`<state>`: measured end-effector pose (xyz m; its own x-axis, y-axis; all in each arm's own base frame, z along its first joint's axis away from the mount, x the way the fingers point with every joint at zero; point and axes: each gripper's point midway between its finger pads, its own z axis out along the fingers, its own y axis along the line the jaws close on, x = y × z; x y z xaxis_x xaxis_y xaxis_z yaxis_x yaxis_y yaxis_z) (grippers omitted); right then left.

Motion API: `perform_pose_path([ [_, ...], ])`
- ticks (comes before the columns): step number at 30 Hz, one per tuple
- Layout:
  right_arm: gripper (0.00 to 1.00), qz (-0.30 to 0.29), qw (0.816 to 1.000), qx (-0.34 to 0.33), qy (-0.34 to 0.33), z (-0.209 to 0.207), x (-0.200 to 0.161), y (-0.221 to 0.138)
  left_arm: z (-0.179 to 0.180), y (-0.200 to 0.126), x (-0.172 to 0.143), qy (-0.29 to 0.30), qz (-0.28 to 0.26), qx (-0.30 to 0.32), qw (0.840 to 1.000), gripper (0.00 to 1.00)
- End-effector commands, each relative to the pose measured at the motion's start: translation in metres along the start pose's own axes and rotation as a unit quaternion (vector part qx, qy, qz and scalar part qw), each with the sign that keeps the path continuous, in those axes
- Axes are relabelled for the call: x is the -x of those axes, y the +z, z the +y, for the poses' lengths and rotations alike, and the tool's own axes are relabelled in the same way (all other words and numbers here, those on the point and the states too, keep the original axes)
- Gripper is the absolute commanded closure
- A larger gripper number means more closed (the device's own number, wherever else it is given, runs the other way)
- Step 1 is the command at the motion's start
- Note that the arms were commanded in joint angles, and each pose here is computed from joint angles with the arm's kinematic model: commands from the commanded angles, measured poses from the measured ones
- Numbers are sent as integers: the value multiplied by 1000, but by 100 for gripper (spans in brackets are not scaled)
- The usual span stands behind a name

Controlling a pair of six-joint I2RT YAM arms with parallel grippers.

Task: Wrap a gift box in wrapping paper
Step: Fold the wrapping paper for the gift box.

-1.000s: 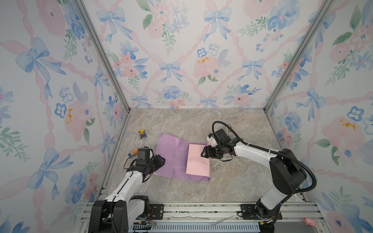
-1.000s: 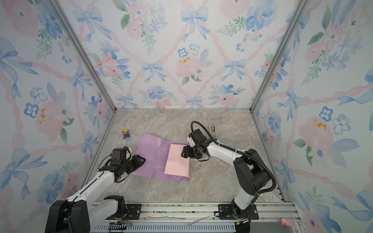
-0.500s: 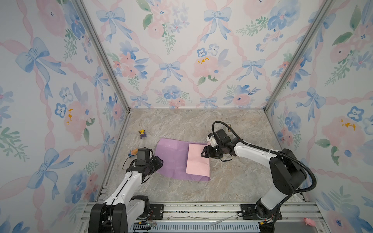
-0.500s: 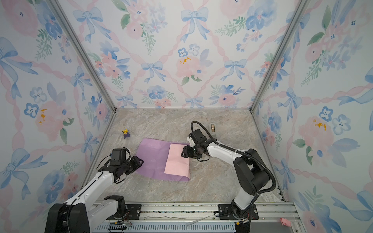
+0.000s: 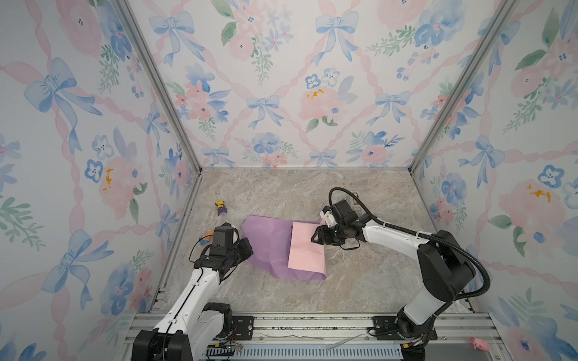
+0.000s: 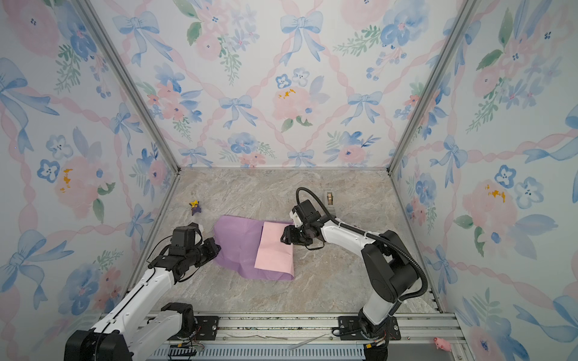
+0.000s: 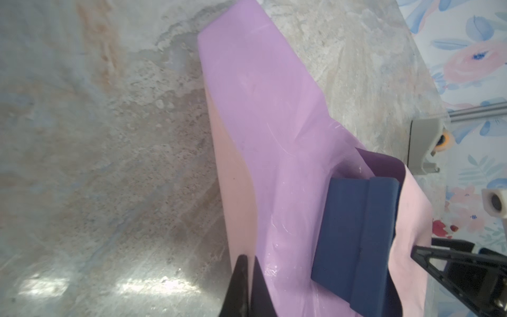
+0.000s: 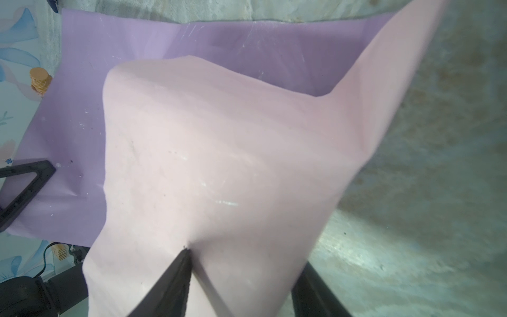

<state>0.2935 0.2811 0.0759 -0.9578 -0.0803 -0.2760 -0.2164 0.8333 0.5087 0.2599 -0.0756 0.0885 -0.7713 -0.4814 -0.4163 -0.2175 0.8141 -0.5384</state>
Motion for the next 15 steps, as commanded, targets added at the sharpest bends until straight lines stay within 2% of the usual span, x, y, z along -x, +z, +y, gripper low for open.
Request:
perform_pose_path([
  [1,43,33,999,-35,16,-21,-22,10,-33,-11,5,67,-9,-37,997,100],
  [7,43,35,999,-33,14,-20,-22,11,-84,-18,-9,178,1,-111,978,100],
  [12,44,33,999,-33,14,-21,-23,11,-127,-23,-27,262,12,-171,950,100],
  [15,44,33,999,-32,13,-21,-23,11,-143,-21,-38,299,25,-186,936,100],
])
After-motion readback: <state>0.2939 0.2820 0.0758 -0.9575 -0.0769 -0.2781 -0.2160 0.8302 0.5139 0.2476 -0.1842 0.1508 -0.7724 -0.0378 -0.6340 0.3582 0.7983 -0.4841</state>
